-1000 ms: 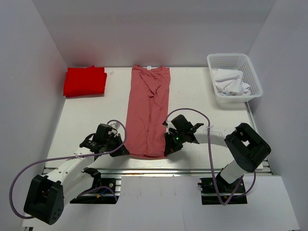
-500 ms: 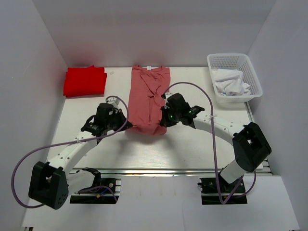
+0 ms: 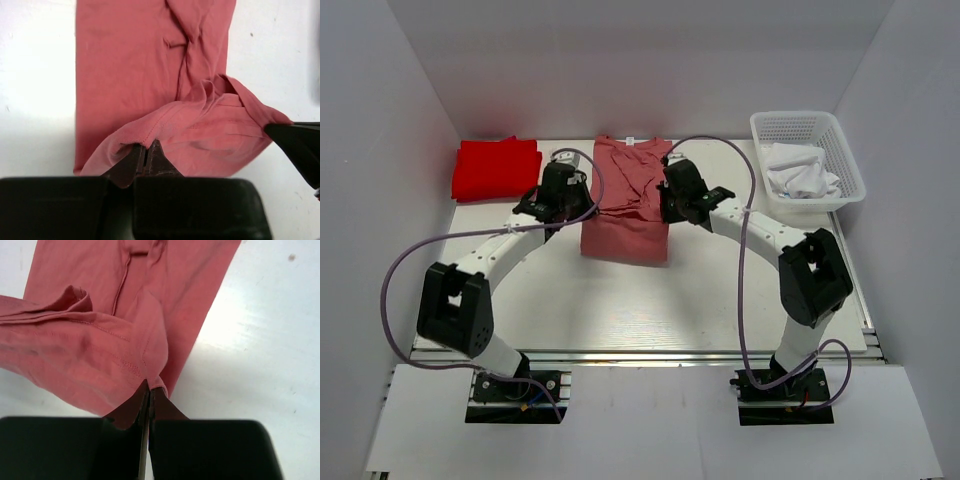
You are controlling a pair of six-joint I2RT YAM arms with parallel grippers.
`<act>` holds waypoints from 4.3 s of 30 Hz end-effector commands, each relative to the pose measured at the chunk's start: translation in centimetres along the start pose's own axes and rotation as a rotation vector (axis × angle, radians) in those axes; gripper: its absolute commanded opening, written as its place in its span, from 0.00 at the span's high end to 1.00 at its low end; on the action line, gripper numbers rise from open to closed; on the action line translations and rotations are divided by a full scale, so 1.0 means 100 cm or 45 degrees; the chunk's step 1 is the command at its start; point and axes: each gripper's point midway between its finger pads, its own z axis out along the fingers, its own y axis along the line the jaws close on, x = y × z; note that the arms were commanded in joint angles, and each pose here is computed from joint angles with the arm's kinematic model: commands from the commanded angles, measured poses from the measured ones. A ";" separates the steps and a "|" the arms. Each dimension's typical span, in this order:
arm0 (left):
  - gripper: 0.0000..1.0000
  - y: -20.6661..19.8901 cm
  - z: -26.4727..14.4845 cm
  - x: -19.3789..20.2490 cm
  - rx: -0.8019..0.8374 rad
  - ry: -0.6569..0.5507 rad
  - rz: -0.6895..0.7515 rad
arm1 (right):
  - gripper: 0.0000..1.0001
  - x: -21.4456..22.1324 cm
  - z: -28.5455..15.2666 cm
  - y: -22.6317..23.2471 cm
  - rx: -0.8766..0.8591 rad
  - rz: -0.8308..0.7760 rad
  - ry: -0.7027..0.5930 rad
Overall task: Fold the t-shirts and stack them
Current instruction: Fold the folded rectangular tshirt in 1/3 of the way, then grab one side of the 2/3 rectangular tshirt with both arms
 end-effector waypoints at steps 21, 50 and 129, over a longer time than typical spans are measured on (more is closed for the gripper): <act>0.86 0.033 0.100 -0.051 -0.113 -0.014 0.038 | 0.90 -0.062 0.084 -0.036 -0.110 0.031 -0.026; 0.00 0.068 0.003 0.012 -0.059 0.051 0.013 | 0.10 -0.041 0.037 0.044 -0.656 -0.254 -0.061; 1.00 0.054 0.002 0.081 0.248 -0.002 0.106 | 1.00 0.068 0.007 0.009 -0.607 0.185 -0.014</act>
